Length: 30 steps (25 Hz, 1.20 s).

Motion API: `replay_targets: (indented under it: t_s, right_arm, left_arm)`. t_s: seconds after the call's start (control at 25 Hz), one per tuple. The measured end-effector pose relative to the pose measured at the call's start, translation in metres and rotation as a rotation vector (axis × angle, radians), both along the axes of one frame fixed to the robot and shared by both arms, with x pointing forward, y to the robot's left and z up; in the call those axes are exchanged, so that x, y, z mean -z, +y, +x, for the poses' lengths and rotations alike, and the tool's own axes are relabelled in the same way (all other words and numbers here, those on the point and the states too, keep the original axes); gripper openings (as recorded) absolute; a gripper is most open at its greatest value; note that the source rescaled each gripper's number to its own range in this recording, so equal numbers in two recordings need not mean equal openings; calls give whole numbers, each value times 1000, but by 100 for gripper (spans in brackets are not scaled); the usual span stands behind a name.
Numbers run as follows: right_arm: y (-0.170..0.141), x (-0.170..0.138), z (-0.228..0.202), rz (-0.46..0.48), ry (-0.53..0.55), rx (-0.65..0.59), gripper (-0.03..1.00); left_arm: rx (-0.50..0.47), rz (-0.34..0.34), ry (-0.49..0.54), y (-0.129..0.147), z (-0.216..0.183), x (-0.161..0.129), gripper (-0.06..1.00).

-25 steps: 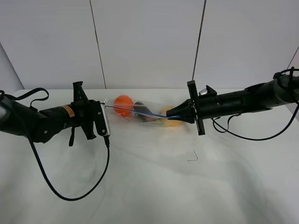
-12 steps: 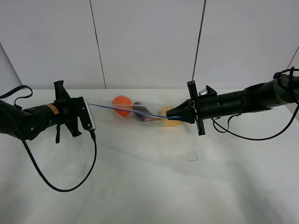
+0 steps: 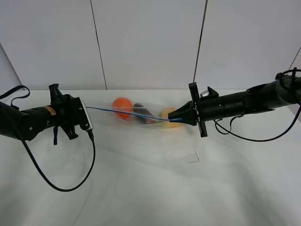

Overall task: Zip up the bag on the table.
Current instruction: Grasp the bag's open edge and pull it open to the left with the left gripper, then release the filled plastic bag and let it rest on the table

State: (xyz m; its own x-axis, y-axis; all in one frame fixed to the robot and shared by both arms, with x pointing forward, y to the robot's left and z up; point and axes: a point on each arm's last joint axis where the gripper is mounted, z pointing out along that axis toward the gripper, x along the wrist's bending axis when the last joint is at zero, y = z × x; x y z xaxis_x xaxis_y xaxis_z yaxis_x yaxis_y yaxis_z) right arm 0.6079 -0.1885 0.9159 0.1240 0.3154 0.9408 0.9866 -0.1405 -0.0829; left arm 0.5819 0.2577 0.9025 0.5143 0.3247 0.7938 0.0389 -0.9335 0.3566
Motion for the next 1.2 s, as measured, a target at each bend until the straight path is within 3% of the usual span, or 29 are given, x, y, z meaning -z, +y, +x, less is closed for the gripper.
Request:
replay_targets:
  t_s: [0.12,0.28,0.44,0.6,0.8,0.92,1.0,1.2]
  right_arm:
    - [0,0,0,0,0,0,0]
    - [0,0,0,0,0,0,0]
    - [0,0,0,0,0,0,0]
    - [0,0,0,0,0,0,0]
    - [0,0,0,0,0,-1,0]
    - [0,0,0,0,0,-1,0]
    - [0,0,0,0,0,-1,0]
    - [0,0,0,1,0,-2,0]
  left_arm:
    - [-24,-6,0,5,1,0,96]
    - [-66,-37,25,10,-4,4,99]
    - [-136,-141,87,11,-16,14,100]
    - [-296,-394,132,12,-22,18,100]
    - [-527,-791,139,13,-20,14,100]
    - [-614,-919,160,14,-20,15,100]
    - [-660,-939,201,14,-21,18,100]
    - [-766,-879,356,15,-18,18,100]
